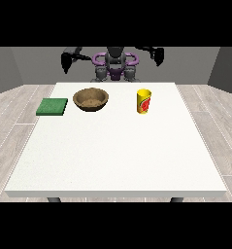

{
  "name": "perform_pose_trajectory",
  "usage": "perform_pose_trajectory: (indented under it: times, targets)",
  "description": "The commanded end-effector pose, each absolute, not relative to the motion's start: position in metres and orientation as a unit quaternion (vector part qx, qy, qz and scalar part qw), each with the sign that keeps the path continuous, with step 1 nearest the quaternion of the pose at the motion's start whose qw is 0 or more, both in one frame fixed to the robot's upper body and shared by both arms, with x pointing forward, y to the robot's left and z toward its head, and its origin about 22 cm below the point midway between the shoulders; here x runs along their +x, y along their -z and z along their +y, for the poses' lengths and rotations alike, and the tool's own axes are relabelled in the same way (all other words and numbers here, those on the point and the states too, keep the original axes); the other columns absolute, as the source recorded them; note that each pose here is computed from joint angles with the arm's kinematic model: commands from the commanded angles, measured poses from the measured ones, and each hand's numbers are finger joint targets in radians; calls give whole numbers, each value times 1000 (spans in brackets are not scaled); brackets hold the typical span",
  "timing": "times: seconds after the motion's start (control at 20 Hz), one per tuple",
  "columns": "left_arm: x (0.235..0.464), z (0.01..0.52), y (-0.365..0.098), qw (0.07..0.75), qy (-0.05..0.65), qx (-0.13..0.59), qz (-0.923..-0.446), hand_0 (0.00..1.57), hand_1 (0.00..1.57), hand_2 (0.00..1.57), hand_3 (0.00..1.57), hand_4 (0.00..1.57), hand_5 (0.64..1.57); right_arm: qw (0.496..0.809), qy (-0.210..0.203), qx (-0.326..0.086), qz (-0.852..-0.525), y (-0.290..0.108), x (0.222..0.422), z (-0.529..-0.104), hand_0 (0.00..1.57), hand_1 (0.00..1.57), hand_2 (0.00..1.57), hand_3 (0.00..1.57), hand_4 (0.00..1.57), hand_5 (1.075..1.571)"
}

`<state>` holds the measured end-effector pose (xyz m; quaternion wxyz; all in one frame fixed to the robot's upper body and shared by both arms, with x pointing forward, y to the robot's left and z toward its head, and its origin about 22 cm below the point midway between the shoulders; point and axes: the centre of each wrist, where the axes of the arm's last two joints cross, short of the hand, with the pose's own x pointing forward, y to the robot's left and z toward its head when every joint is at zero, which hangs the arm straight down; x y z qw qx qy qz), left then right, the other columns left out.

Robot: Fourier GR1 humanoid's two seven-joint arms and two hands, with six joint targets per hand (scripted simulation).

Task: Pick the cup and pour the ball into the bowl, then pick the bowl and place it on the pad

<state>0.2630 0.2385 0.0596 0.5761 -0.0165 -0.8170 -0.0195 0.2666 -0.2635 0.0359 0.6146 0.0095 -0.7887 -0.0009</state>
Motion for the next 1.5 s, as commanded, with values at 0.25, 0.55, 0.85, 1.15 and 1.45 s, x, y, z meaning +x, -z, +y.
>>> perform_pose_trajectory:
  times: [0.25,0.55,0.85,1.15,1.45]
  targets:
    - [314,255,-59,547,40,37,-836,0,0,0,0,0,1255,577,-7,12,-816,-47,307,-276,0,0,0,0,0,1560]
    - [332,265,-22,546,24,46,-836,0,0,0,0,0,1259,565,-30,22,-824,-44,306,-289,0,0,0,0,0,1562]
    - [349,257,-12,538,18,69,-840,0,0,0,0,0,1232,571,-18,26,-820,-28,310,-307,0,0,0,0,0,1564]
    - [343,248,22,513,9,75,-855,0,0,0,0,0,1271,549,-14,20,-835,-40,315,-341,0,0,0,0,0,1559]
    - [354,246,38,524,3,78,-848,0,0,0,0,0,1219,548,-25,26,-836,-50,322,-340,0,0,0,0,0,1559]
